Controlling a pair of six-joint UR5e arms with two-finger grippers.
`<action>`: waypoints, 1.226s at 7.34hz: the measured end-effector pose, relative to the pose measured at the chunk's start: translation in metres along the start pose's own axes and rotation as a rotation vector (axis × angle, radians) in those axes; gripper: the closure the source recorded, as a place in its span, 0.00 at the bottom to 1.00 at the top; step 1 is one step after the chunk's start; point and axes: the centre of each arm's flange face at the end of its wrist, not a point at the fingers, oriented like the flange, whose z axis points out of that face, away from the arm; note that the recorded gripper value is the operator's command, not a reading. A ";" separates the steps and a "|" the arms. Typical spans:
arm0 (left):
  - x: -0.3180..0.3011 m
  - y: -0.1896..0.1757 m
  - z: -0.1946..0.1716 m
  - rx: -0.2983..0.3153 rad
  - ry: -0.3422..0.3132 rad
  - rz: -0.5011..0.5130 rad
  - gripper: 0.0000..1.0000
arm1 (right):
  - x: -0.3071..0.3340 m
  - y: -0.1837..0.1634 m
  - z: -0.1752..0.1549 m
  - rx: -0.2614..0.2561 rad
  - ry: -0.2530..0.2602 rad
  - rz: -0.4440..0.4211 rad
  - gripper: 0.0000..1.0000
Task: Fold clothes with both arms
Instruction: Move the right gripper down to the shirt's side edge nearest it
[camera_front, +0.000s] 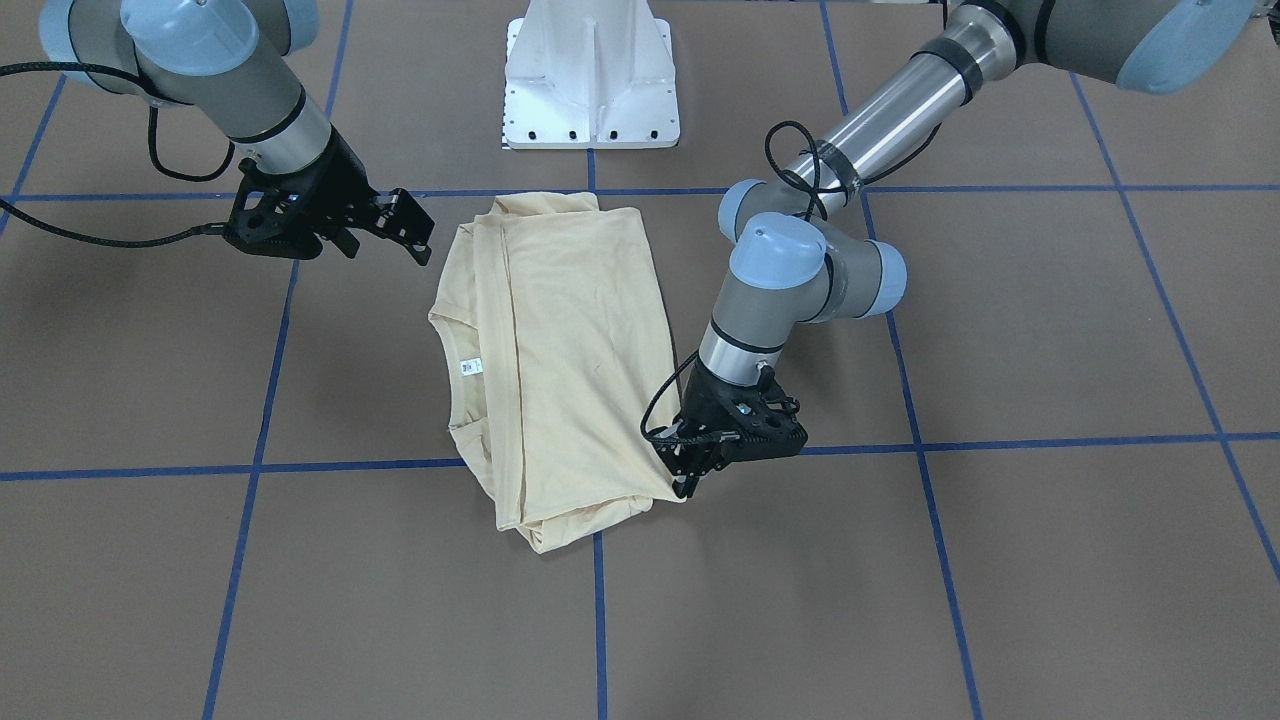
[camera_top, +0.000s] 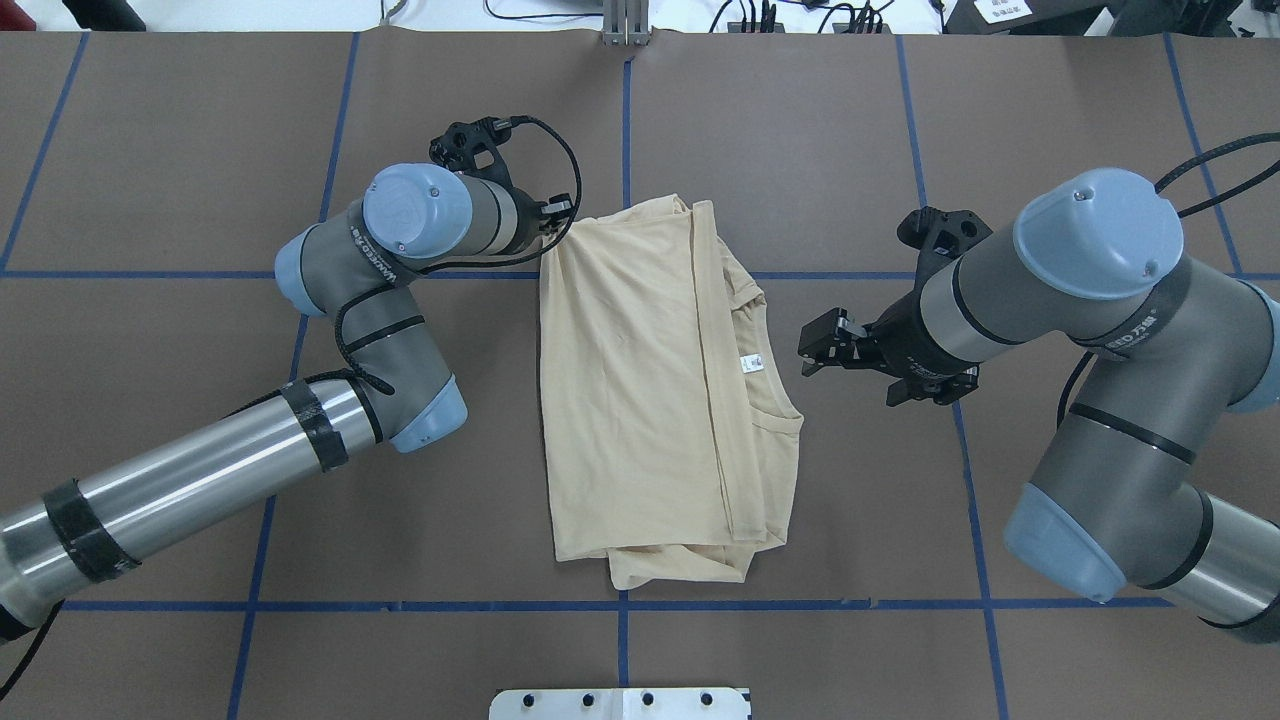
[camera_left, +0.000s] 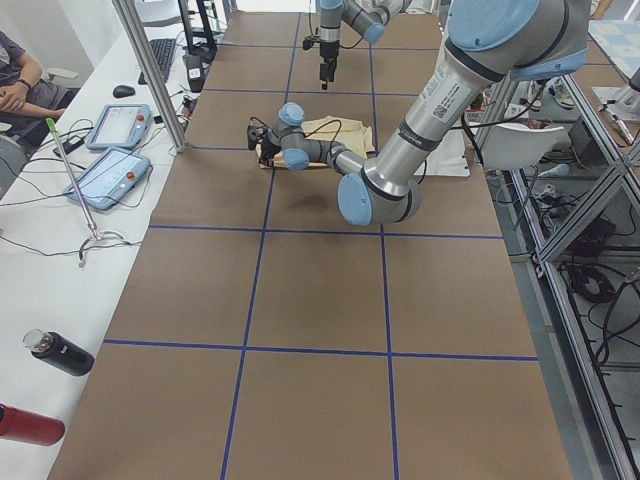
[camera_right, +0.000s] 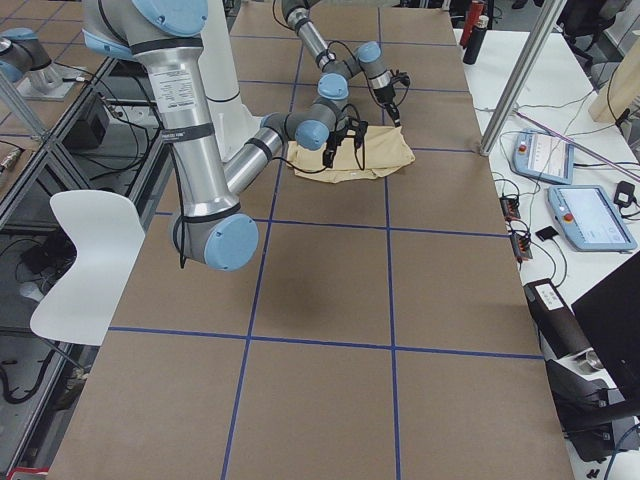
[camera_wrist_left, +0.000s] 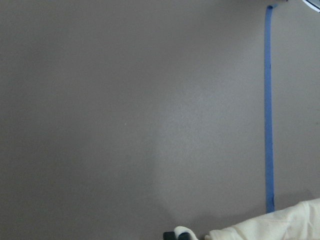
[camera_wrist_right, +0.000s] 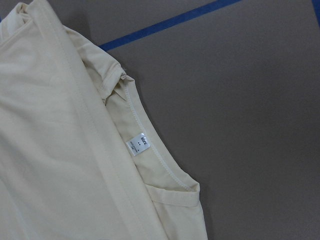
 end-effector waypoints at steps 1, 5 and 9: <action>0.001 -0.009 0.001 0.031 0.008 0.020 0.54 | -0.001 0.000 0.000 0.000 -0.001 -0.001 0.00; 0.008 -0.019 -0.007 0.056 0.029 0.041 0.00 | -0.014 0.005 0.004 0.046 -0.002 -0.059 0.00; -0.041 -0.016 -0.090 -0.026 0.091 0.095 0.00 | -0.044 0.024 0.047 0.118 0.049 -0.306 0.02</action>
